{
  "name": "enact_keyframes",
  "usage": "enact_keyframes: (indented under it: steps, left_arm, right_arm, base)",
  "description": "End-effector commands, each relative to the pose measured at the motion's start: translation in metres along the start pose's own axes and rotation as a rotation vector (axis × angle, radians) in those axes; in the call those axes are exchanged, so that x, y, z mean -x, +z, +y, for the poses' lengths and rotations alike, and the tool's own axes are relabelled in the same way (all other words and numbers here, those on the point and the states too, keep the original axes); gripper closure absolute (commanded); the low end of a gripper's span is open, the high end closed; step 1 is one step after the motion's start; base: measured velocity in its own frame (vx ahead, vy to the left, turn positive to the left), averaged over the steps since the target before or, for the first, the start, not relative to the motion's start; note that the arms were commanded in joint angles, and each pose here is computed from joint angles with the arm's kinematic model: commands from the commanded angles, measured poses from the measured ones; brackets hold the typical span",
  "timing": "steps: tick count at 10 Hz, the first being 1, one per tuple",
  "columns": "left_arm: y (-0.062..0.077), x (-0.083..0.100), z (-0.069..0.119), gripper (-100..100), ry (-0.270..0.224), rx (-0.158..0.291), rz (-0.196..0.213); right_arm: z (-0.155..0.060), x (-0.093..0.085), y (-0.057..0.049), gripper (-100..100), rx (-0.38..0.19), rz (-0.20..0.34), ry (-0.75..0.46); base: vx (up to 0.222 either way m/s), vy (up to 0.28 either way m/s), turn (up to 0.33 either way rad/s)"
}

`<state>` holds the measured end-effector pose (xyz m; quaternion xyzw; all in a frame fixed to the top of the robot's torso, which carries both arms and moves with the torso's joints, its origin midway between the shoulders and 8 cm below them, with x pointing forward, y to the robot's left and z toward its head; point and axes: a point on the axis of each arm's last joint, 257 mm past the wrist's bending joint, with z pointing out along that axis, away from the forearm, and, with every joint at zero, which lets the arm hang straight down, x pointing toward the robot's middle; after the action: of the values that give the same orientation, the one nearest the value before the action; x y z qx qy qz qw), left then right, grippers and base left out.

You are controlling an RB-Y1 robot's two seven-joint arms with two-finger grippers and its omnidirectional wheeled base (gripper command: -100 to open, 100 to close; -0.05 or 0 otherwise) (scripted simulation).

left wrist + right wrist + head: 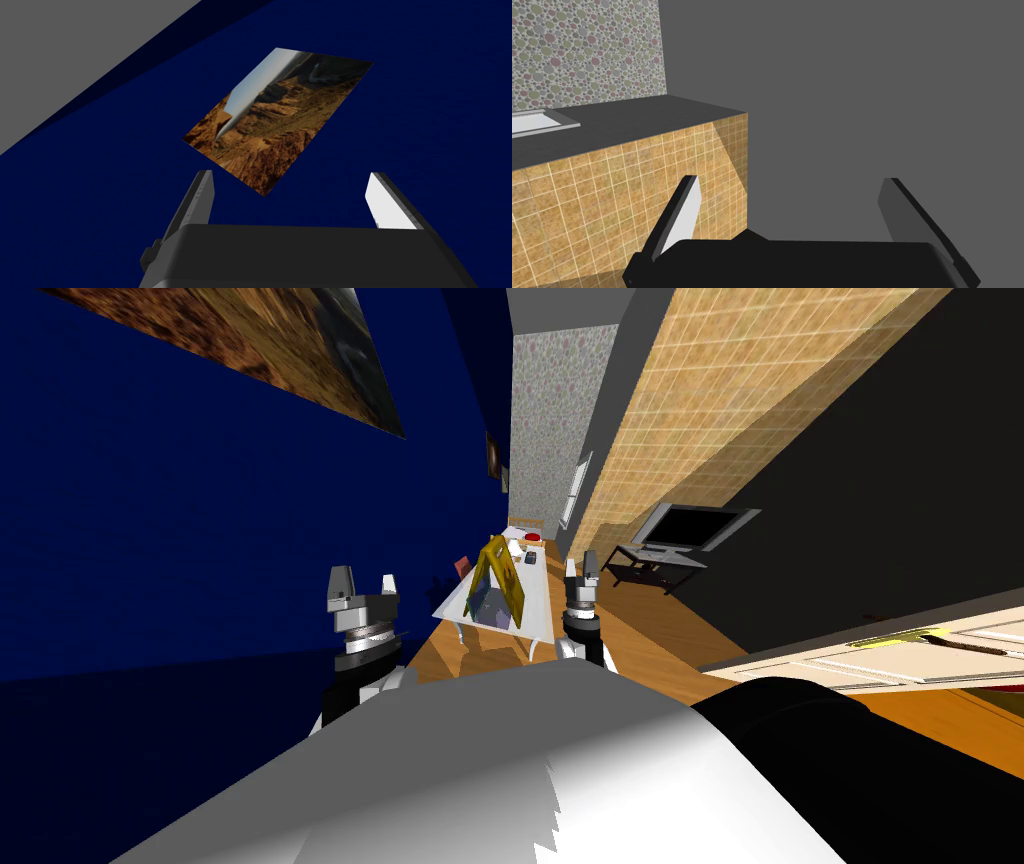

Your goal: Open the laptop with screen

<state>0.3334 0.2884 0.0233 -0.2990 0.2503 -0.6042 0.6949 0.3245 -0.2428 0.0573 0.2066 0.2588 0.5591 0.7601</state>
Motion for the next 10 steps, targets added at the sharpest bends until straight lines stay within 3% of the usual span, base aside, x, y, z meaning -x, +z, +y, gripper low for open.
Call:
enact_keyframes:
  steps: [1,9,10]
  left_arm:
    - [0.0,0.0,0.0,0,0.0,0.0,0.0]
    - [0.0001,0.0,-0.0002,0,0.0,0.0,0.0]
    - [-0.0005,-0.0041,0.0055,-100,0.016,0.021,0.032]
  right_arm:
    - [0.0,0.0,0.0,0,0.0,0.0,0.0]
    - [0.0002,0.0,0.0001,0,0.0,0.0,0.0]
    - [0.0002,0.0,0.0001,0,0.0,0.0,0.0]
  base:
    - [0.0,0.0,0.0]
    - [0.0,0.0,0.0]
    - [0.012,-0.002,-0.059]
